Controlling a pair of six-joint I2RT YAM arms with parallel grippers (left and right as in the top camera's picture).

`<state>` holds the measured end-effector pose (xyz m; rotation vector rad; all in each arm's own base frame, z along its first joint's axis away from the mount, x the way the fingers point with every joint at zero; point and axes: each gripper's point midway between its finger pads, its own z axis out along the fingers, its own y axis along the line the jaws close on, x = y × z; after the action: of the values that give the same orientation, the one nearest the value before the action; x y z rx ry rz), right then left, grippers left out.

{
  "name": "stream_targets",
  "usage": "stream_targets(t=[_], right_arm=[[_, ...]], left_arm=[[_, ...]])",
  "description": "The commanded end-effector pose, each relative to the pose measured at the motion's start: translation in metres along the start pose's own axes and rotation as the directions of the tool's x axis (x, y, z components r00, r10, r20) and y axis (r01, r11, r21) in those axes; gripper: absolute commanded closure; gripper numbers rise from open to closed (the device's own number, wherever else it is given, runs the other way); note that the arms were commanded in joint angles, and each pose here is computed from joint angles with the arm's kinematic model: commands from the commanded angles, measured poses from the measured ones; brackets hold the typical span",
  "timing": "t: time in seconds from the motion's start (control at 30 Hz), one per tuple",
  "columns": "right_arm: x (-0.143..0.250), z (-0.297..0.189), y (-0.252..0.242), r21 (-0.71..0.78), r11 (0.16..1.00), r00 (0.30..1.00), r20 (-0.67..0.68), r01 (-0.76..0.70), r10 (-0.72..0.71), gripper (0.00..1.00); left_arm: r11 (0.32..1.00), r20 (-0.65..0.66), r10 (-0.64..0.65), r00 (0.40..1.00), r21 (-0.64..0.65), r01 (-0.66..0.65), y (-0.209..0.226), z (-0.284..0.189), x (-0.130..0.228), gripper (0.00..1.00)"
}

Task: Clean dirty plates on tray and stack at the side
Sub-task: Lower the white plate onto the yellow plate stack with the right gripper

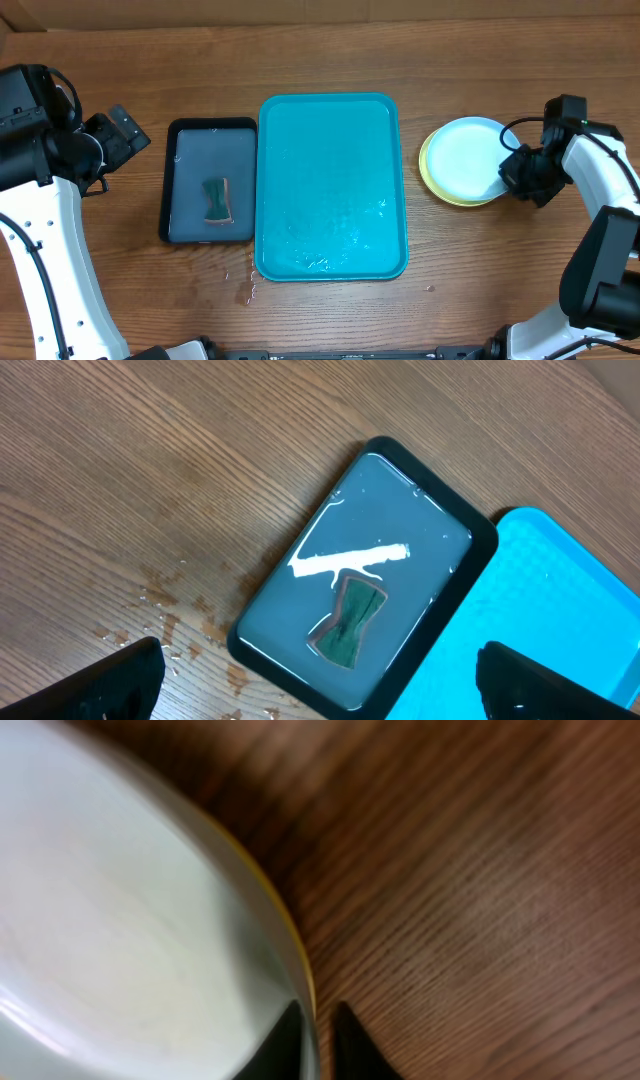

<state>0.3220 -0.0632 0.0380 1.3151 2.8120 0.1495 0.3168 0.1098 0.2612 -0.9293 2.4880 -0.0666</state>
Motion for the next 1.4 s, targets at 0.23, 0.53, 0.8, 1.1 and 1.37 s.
stream_targets(t=[0.23, 0.53, 0.8, 1.1, 1.37], right_arm=[[-0.003, -0.006, 0.0, -0.002, 0.998, 0.997, 0.043, 0.06, -0.06, 0.34], [-0.007, 0.001, 0.003, -0.02, 0.993, 0.991, 0.068, 0.116, -0.114, 0.45], [0.008, 0.019, 0.033, -0.22, 0.923, 0.948, 0.075, 0.317, -0.308, 0.55], [0.018, 0.013, 0.061, -0.334, 0.826, 0.889, 0.12, 0.455, -0.441, 0.57], [0.039, 0.015, 0.08, -0.334, 0.78, 0.844, 0.122, 0.53, -0.522, 0.52]], left_arm=[[1.0, 0.022, -0.021, 1.0, 0.002, 0.021, 0.0, -0.005, -0.004, 0.0], [1.0, 0.022, -0.021, 1.0, 0.002, 0.021, 0.0, -0.005, -0.004, 0.0], [1.0, 0.022, -0.021, 1.0, 0.002, 0.021, 0.0, -0.005, -0.004, 0.0], [1.0, 0.022, -0.021, 1.0, 0.002, 0.021, 0.0, -0.005, -0.004, 0.0], [1.0, 0.022, -0.021, 1.0, 0.002, 0.021, 0.0, -0.005, -0.004, 0.0]])
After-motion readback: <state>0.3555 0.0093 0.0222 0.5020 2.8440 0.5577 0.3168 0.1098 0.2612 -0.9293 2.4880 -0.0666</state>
